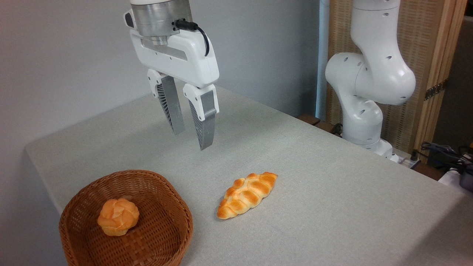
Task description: Put bread into the basket
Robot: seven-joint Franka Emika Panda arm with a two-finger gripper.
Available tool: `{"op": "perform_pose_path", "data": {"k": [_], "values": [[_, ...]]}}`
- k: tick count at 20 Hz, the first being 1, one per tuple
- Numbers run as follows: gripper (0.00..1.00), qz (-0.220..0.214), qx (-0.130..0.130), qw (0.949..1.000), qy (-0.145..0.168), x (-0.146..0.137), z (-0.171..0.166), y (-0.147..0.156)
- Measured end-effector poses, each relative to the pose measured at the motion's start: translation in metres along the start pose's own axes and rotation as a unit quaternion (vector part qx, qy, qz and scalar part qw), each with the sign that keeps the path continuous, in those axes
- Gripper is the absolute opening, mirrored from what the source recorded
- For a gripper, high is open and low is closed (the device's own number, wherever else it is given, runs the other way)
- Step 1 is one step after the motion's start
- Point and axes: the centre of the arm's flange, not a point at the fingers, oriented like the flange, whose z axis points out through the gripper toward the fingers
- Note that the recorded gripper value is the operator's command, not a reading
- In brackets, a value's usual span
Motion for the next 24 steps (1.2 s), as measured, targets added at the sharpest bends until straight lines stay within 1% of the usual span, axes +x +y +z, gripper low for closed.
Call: {"op": "perform_pose_path", "data": {"k": [2, 4, 7, 9, 11, 13, 16, 17, 21, 24], "values": [[1.00, -0.002, 0.010, 0.9999, 0.007, -0.006, 0.006, 0.001], [1.00, -0.004, 0.012, 0.9999, 0.005, -0.019, 0.014, 0.008], [1.00, 0.015, 0.013, 0.9998, 0.002, -0.059, 0.027, 0.026], [1.00, 0.025, 0.008, 0.9996, -0.005, -0.080, 0.044, 0.043], [1.00, 0.029, 0.003, 0.9995, -0.010, -0.090, 0.069, 0.055], [1.00, 0.030, -0.001, 0.9995, -0.005, -0.089, 0.095, 0.059], [1.00, 0.027, -0.022, 0.9994, 0.000, -0.084, 0.124, 0.064], [1.00, 0.026, -0.024, 0.9994, 0.000, -0.084, 0.130, 0.064], [1.00, 0.026, -0.012, 0.9995, 0.013, -0.081, 0.147, 0.063], [1.00, 0.027, -0.018, 0.9995, 0.007, -0.080, 0.159, 0.063]]}}
